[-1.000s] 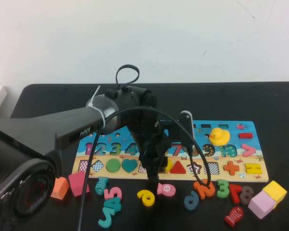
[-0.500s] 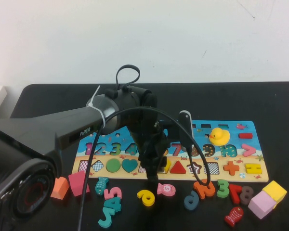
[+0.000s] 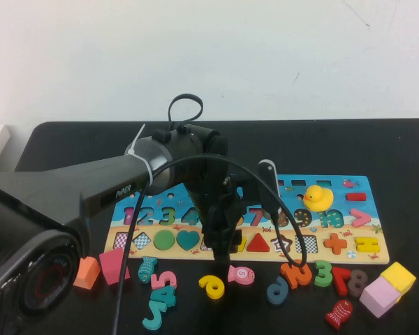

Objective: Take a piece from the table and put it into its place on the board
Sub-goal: Place the "Pentagon" into the hole of the Pentagon

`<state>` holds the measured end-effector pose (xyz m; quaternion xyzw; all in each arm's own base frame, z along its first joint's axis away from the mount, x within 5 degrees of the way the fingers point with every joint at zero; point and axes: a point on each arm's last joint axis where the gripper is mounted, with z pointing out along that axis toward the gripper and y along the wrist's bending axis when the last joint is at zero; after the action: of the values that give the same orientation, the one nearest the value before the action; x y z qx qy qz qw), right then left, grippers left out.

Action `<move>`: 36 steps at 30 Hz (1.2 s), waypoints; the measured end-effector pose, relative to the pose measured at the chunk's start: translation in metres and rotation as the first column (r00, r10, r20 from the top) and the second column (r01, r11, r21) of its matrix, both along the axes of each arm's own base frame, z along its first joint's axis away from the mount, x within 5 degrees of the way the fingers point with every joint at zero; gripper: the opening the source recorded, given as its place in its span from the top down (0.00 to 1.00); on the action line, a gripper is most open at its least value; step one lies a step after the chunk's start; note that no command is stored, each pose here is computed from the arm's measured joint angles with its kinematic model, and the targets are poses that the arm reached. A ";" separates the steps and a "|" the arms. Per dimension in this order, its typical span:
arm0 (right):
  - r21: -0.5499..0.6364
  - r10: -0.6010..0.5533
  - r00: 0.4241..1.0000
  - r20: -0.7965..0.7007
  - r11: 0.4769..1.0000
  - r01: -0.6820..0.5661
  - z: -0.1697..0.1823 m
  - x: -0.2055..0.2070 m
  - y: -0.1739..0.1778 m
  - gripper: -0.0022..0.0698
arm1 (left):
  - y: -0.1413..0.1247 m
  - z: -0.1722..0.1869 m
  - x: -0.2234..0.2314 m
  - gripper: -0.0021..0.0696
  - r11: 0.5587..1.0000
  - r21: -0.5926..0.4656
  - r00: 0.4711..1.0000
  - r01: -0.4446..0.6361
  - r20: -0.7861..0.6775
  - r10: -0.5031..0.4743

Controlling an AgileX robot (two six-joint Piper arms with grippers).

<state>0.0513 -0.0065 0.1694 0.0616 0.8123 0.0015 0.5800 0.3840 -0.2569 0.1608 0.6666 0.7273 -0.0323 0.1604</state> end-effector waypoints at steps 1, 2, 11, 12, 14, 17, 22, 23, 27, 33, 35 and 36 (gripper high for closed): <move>0.000 0.000 1.000 0.000 1.000 0.000 0.000 0.000 0.000 0.94 | 0.000 0.000 0.000 0.45 1.000 0.002 1.000 -0.002 -0.005 0.002; 0.000 0.000 1.000 0.000 1.000 0.000 0.000 0.000 0.000 0.94 | 0.000 0.000 -0.001 0.45 1.000 0.005 1.000 -0.001 -0.010 0.001; 0.000 0.000 1.000 0.000 1.000 0.000 0.000 0.000 0.000 0.94 | 0.001 0.020 -0.002 0.90 0.997 -0.036 0.997 -0.072 0.009 0.072; 0.000 0.000 1.000 0.000 1.000 0.000 0.000 0.000 0.000 0.94 | 0.000 0.023 -0.001 0.92 0.993 -0.062 0.994 -0.103 0.022 0.104; 0.000 0.000 1.000 0.000 1.000 0.000 0.000 0.000 0.000 0.94 | -0.002 0.025 0.003 0.95 0.980 -0.109 0.984 -0.165 0.042 0.170; 0.000 0.000 1.000 0.000 1.000 0.000 0.000 0.000 0.000 0.94 | -0.004 0.025 0.008 0.97 0.955 -0.165 0.965 -0.248 0.047 0.258; 0.000 0.000 1.000 0.000 1.000 0.000 0.000 0.000 0.000 0.94 | -0.007 0.008 0.010 0.97 0.940 -0.174 0.954 -0.295 0.000 0.299; 0.000 0.000 1.000 0.000 1.000 0.000 0.000 0.000 0.000 0.94 | -0.008 0.003 0.010 0.97 0.937 -0.174 0.952 -0.304 -0.015 0.306; 0.000 0.000 1.000 0.000 1.000 0.000 0.000 0.000 0.000 0.94 | -0.010 -0.011 0.011 0.97 0.930 -0.168 0.945 -0.327 -0.052 0.323; 0.004 -0.001 1.000 0.000 1.000 0.001 0.000 0.000 0.000 0.94 | -0.010 -0.011 0.011 0.97 0.928 -0.169 0.944 -0.331 -0.055 0.326; 0.005 -0.002 1.000 0.000 1.000 0.002 0.000 0.000 0.000 0.94 | -0.010 -0.011 0.011 0.97 0.929 -0.168 0.944 -0.331 -0.056 0.326; 0.005 -0.002 1.000 0.000 1.000 0.002 0.000 0.000 0.000 0.94 | -0.010 -0.011 0.011 0.97 0.930 -0.164 0.944 -0.329 -0.055 0.324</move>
<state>0.0513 -0.0065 0.1694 0.0638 0.8121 0.0031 0.5800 0.3945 -0.2668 0.1495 0.5198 0.8245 -0.0764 0.2103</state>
